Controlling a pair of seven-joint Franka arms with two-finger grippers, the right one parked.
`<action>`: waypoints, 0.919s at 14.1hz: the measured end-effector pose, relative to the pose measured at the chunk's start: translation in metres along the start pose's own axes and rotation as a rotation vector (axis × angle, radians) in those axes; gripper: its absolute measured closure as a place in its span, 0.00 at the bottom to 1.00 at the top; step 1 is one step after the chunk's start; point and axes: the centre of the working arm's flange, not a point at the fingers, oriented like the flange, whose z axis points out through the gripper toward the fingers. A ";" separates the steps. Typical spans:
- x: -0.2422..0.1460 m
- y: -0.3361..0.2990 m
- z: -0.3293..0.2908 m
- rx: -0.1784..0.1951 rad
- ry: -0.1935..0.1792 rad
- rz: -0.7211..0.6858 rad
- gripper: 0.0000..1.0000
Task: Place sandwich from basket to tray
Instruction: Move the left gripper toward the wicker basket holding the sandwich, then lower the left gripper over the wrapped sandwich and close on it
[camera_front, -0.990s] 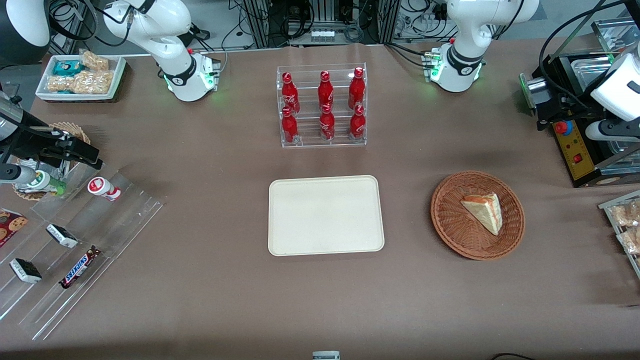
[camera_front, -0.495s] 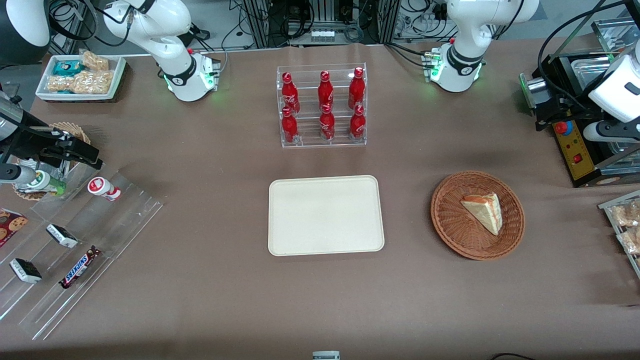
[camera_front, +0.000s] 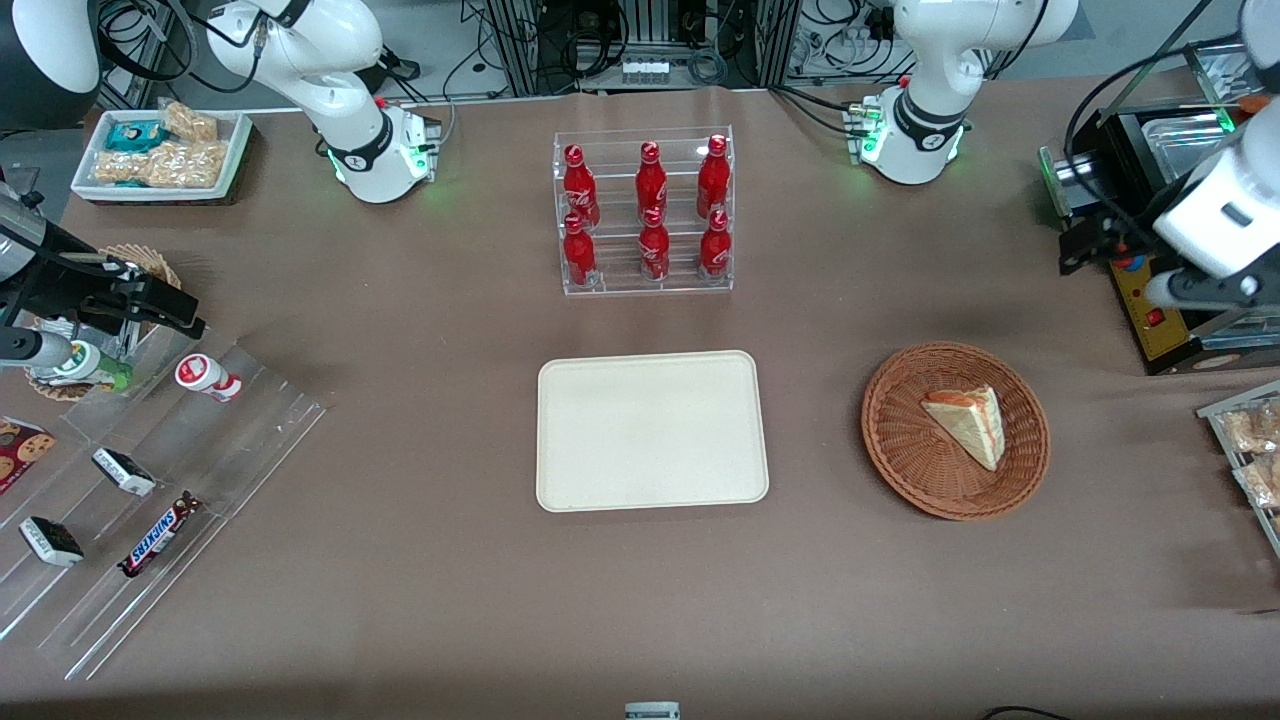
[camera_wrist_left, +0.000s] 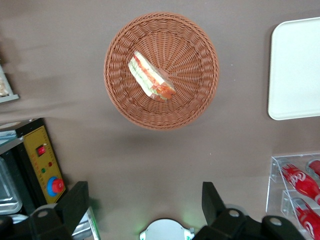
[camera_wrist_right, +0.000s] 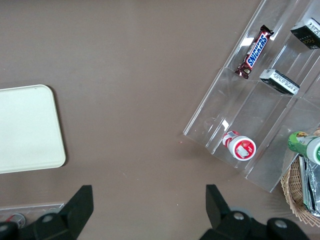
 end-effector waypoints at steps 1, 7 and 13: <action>0.009 0.000 0.020 0.001 0.003 0.000 0.00; 0.053 -0.008 0.159 0.004 0.055 -0.068 0.00; 0.057 -0.005 0.250 0.002 0.111 -0.414 0.00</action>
